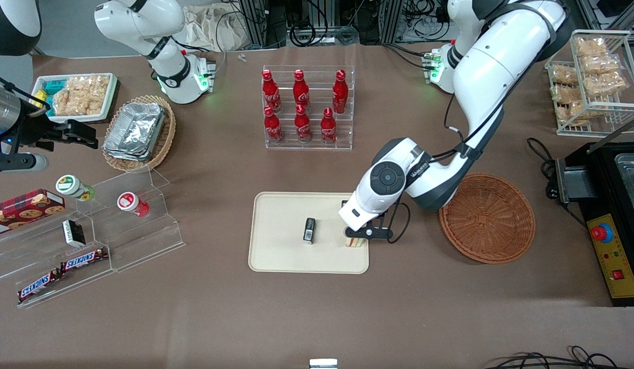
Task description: Place sandwich from basket to tray
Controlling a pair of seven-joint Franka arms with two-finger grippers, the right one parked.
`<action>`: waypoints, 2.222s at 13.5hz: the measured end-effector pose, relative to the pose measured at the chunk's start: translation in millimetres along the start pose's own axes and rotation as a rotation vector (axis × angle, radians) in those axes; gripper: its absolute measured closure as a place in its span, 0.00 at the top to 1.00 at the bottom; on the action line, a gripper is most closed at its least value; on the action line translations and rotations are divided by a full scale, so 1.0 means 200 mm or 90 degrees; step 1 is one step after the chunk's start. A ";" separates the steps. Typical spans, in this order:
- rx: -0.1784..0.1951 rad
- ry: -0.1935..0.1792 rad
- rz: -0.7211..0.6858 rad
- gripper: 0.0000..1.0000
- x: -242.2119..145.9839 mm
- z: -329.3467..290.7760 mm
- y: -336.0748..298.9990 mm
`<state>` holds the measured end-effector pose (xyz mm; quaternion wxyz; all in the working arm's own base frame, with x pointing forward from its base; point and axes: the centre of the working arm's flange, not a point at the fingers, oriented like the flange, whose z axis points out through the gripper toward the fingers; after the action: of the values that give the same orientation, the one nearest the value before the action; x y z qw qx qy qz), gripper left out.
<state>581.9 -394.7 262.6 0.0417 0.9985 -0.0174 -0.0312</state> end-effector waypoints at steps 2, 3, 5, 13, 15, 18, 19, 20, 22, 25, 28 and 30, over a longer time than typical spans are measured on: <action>0.005 0.000 -0.017 0.30 0.00 0.02 0.00; 0.005 0.000 -0.020 0.41 0.00 0.03 0.00; 0.006 0.000 -0.024 0.60 0.00 0.03 0.00; 0.071 -0.048 -0.025 0.99 0.03 -0.12 -0.07; 0.098 -0.081 -0.002 0.99 0.03 -0.30 -0.13; 0.135 -0.117 0.033 0.99 0.03 -0.63 -0.38; 0.147 -0.127 0.047 0.99 0.02 -0.73 -0.47; 0.156 -0.136 0.063 0.99 0.02 -0.83 -0.56; 0.158 -0.148 0.093 0.99 0.02 -1.01 -0.77; 0.160 -0.146 0.112 1.00 0.00 -1.29 -1.11; 0.167 -0.138 0.067 1.00 -0.04 -1.47 -1.37; 0.166 -0.131 0.044 1.00 -0.05 -1.51 -1.47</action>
<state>600.9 -77.3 539.4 -0.0892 0.9858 -0.0597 -0.1294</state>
